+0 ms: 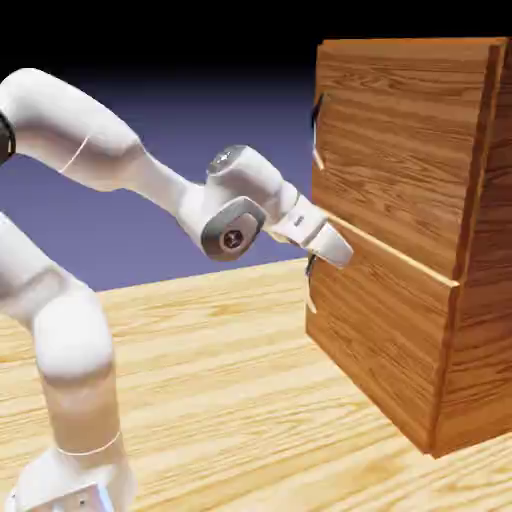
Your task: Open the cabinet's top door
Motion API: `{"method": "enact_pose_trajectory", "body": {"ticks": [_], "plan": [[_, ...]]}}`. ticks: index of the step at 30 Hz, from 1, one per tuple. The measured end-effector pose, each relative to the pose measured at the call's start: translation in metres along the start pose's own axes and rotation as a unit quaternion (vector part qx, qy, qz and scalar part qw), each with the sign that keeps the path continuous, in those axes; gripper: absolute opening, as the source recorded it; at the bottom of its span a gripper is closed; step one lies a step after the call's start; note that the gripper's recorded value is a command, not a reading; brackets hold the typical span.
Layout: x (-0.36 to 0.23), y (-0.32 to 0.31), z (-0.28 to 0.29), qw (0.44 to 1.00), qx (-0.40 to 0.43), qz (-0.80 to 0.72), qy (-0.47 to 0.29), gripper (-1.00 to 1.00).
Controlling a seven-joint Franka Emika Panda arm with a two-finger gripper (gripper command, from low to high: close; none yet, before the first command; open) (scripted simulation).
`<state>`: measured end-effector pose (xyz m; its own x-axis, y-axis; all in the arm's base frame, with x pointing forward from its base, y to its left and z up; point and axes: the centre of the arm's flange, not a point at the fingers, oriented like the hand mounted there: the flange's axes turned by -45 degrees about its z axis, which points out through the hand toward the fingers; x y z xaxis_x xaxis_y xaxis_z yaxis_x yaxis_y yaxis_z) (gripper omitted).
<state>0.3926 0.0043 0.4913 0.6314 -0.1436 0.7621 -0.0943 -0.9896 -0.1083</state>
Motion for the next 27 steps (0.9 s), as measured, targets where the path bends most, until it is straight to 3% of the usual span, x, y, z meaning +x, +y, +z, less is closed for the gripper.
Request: {"method": "enact_pose_trajectory", "body": {"ticks": [6, 12, 20, 27], "plan": [[0.051, -0.015, -0.045, 0.974, 0.017, 0.21, 0.087, 0.0], [0.086, -0.04, -0.088, 0.901, 0.067, 0.398, 0.156, 0.0], [0.11, -0.09, -0.132, 0.753, 0.163, 0.605, 0.201, 0.0], [0.111, -0.144, -0.145, 0.592, 0.252, 0.742, 0.189, 0.0]]}}
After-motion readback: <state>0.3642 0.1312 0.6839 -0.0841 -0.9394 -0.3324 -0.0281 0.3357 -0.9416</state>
